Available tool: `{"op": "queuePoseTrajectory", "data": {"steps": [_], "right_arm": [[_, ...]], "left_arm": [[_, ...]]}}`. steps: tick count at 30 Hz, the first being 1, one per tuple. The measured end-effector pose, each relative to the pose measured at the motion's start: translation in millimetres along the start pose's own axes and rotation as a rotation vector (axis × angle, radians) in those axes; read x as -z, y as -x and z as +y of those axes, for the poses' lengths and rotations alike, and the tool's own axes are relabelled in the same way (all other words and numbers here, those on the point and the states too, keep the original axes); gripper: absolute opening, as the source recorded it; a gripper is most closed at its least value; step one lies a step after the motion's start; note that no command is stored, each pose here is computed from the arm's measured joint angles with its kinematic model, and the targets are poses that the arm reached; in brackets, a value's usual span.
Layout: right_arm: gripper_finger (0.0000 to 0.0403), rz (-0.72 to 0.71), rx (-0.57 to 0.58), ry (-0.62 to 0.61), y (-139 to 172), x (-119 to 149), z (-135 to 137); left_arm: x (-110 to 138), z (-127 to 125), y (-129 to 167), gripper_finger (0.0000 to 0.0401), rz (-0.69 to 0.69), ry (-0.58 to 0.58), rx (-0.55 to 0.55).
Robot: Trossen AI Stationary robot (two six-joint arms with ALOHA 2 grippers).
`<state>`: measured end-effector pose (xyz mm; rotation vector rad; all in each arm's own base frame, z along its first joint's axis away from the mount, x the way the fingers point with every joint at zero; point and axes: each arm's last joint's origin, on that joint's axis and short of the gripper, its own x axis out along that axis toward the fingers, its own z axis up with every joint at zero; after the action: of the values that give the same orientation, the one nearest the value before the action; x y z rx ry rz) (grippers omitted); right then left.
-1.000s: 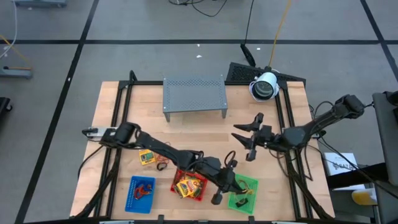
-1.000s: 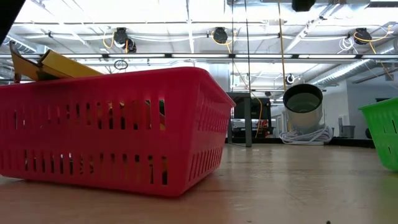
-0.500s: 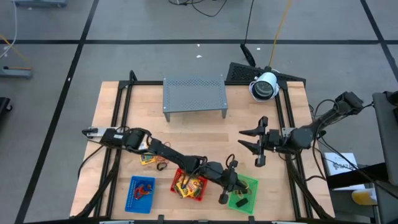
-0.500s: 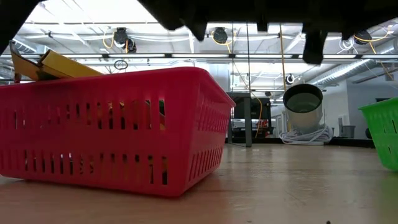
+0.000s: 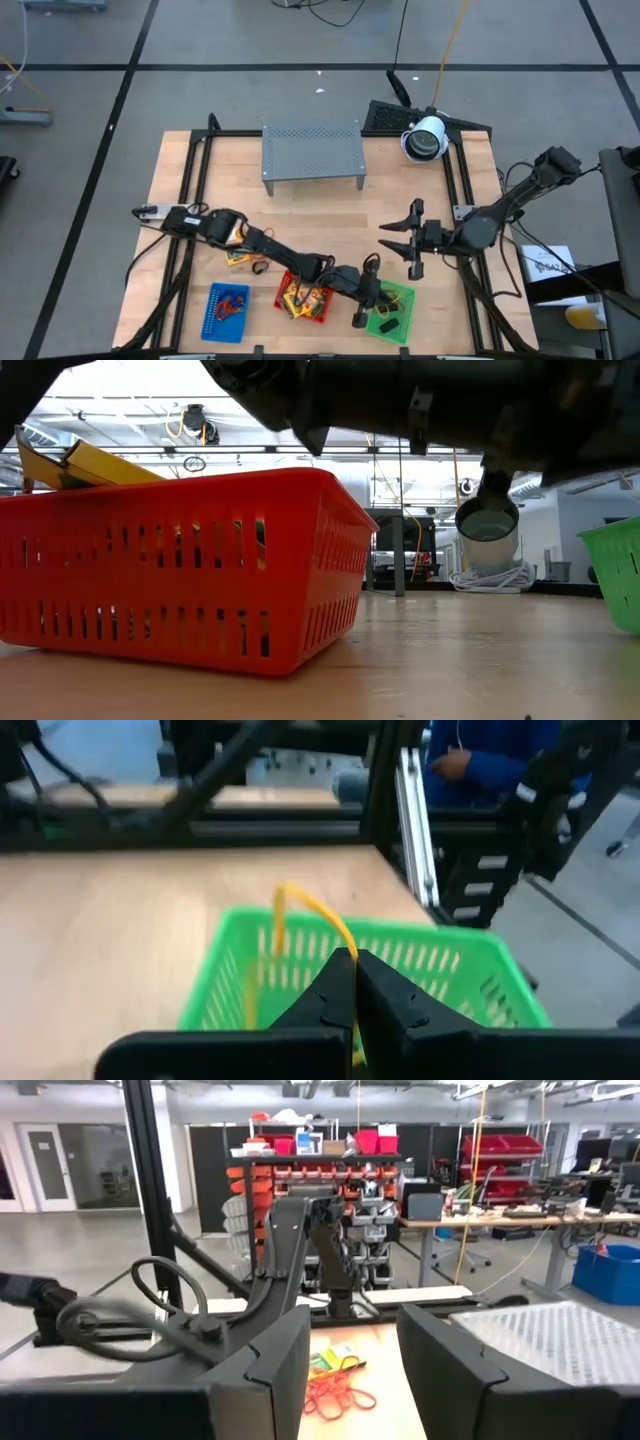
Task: Pick & Place Office Desk Supplies
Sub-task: Put the yellow rubber band into the green basket
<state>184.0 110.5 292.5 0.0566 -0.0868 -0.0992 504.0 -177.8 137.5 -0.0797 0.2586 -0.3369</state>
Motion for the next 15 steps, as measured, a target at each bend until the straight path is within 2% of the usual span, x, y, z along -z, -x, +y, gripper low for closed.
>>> {"op": "queuePoseTrajectory", "data": {"steps": [9, 15], "right_arm": [[0.0141, 0.039, -0.007, -0.026, -5.7, 11.8, 7.6], [0.0141, 0.044, -0.04, -0.025, -1.9, 12.9, 13.9]], "left_arm": [[6.7, -1.8, -1.8, 0.0057, 0.016, 0.033, 0.012], [7.6, -5.0, -1.9, 0.0119, 0.021, 0.035, 0.017]]}}
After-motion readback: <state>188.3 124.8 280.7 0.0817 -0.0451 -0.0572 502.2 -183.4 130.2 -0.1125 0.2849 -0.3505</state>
